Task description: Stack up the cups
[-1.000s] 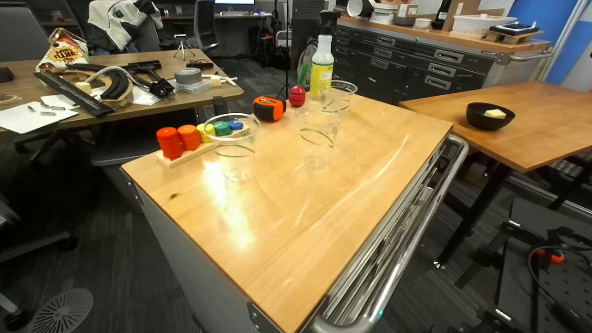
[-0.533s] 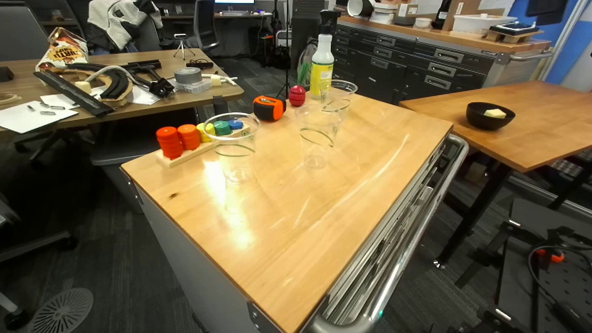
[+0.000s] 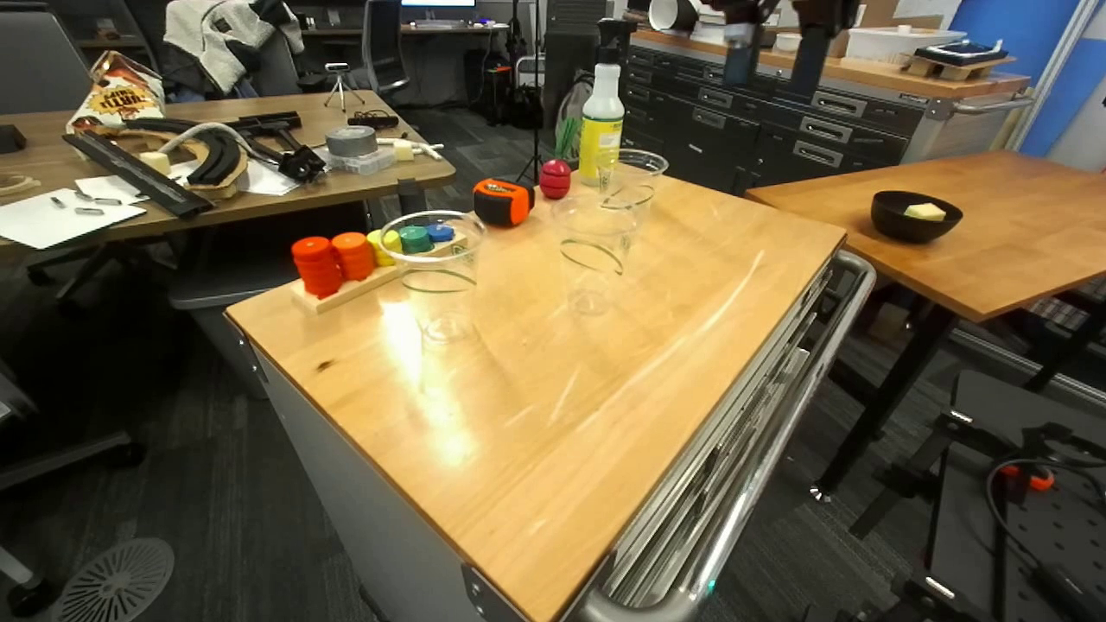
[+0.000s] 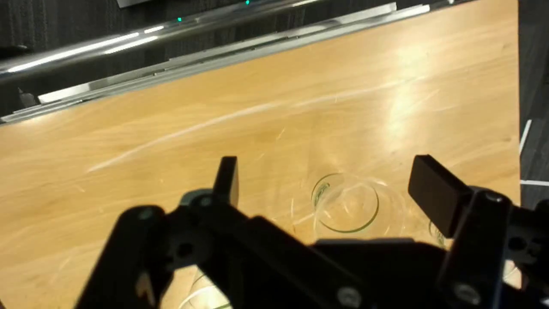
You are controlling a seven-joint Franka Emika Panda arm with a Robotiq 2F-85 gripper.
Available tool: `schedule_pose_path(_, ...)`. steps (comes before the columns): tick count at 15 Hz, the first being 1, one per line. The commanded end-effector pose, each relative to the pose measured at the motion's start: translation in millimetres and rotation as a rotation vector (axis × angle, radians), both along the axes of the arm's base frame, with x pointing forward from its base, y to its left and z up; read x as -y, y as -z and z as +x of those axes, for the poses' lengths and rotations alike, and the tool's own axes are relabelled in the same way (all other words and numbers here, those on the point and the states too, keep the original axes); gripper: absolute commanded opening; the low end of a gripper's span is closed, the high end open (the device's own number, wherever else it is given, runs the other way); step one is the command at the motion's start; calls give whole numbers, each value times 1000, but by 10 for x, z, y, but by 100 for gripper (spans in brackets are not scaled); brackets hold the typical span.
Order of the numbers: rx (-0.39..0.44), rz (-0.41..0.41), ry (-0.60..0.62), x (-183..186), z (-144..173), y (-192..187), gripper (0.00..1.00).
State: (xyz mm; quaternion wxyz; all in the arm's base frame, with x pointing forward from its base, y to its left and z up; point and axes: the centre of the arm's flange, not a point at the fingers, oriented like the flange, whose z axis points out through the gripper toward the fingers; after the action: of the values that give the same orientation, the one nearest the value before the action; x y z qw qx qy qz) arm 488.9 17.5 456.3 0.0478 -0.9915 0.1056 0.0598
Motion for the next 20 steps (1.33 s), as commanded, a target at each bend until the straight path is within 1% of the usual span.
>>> schedule_pose_path(1,13,-56,31,-103,585,157,100)
schedule_pose_path(3,-1,-81,33,-171,752,360,100)
schedule_pose_path(5,-31,-110,28,-239,868,580,100)
schedule_pose_path(9,-80,-140,11,-366,1032,951,100)
schedule_pose_path(13,-103,-160,17,-404,1130,1214,100)
schedule_pose_path(14,-106,-171,22,-402,1149,1265,80)
schedule_pose_path(16,-101,-183,31,-401,1181,1347,66)
schedule_pose_path(18,-92,-181,46,-401,1194,1392,49)
schedule_pose_path(20,-68,-167,66,-407,1194,1412,35)
